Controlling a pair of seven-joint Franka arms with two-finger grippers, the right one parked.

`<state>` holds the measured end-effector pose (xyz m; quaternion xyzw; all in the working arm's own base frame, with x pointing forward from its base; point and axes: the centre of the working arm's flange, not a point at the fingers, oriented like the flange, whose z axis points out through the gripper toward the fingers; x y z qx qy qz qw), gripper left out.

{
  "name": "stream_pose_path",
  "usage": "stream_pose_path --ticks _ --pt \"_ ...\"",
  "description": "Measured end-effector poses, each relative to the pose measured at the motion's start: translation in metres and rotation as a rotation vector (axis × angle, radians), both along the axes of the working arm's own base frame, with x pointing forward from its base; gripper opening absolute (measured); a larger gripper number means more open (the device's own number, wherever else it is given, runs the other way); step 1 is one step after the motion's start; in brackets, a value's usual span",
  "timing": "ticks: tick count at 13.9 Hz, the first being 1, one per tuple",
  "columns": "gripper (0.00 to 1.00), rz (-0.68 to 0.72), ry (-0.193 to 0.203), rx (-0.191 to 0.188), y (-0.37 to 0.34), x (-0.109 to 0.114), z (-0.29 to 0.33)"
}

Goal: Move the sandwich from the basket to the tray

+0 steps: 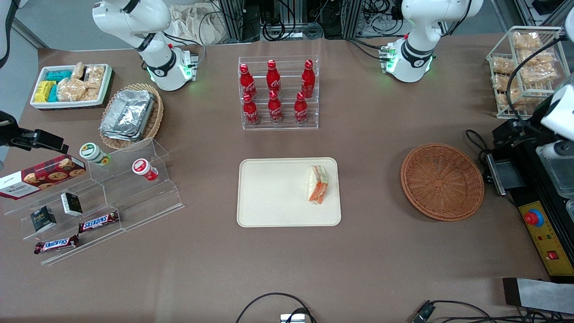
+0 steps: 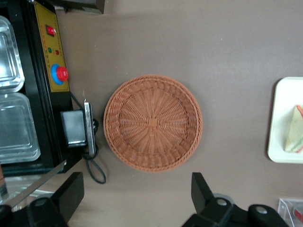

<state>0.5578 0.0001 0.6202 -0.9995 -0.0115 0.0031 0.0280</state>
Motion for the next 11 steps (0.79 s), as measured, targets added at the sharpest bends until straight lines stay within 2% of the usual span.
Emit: stream_pose_path --ticks 6,11 --pt "1.00 -0.013 0.041 -0.037 -0.003 -0.028 0.027" --pt "1.00 -0.029 0.031 -0.038 -0.004 -0.039 0.043"
